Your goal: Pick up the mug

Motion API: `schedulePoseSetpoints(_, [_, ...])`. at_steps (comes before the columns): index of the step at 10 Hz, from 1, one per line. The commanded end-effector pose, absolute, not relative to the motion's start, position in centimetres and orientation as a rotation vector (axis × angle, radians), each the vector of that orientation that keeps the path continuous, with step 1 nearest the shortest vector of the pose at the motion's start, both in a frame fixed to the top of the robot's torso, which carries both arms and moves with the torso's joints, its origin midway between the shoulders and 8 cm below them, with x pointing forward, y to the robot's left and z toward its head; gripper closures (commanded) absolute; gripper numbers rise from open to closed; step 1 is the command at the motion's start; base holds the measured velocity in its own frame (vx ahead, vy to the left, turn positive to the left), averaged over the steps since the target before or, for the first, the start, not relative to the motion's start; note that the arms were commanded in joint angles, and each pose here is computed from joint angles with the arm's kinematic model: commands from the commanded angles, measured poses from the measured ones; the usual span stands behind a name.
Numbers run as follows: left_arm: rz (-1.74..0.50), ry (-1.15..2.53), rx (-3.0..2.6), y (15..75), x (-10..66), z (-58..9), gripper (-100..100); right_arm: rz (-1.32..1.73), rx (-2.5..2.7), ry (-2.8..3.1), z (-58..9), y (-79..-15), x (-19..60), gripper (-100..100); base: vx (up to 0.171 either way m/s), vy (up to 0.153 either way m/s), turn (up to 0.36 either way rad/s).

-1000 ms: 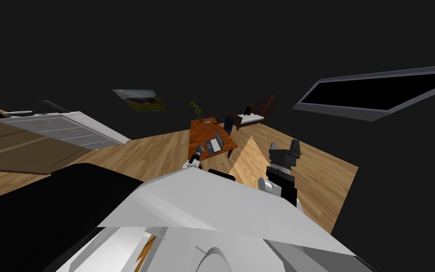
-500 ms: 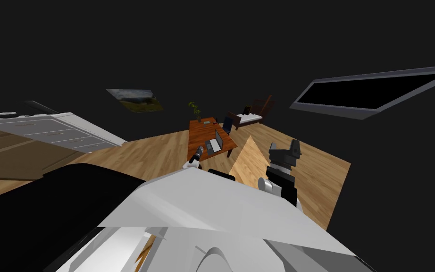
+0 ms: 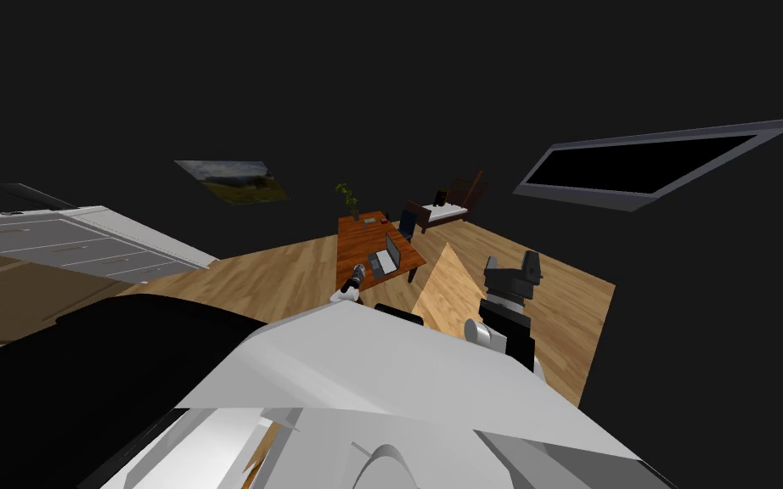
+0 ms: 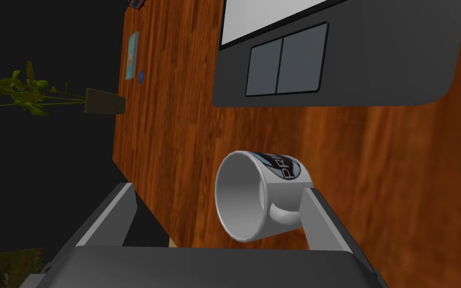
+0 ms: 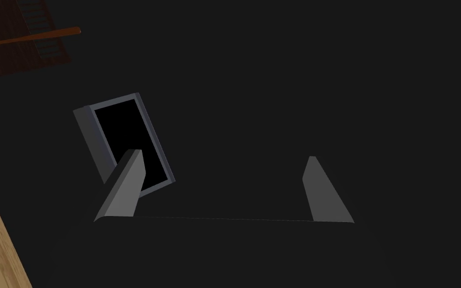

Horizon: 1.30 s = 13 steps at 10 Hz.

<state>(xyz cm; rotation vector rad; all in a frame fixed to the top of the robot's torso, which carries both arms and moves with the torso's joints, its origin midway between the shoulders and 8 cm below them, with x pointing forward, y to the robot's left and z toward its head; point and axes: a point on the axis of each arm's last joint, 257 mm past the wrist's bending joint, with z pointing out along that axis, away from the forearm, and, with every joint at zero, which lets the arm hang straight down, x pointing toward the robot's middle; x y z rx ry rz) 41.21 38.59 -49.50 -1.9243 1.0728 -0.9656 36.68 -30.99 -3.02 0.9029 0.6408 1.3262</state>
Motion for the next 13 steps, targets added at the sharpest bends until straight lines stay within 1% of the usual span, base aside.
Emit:
schedulePoseSetpoints(1, [-0.937, 1.074, -1.962, 38.8, 40.2, -50.9, -100, 1.326, 0.903, 0.641, -3.0, -31.0, 36.7, 0, 0.002, 0.027, -0.045])
schedulePoseSetpoints(7, [-0.844, 1.031, -2.122, 39.8, 38.0, -55.0, -100, 1.326, 0.903, 0.641, -3.0, -31.0, 36.7, 0, 0.000, 0.030, -0.072])
schedulePoseSetpoints(13, [-0.786, 1.001, -2.207, 40.3, 36.6, -57.0, -100, 1.326, 0.903, 0.641, -3.0, -31.0, 36.7, 0, 0.004, 0.034, -0.057])
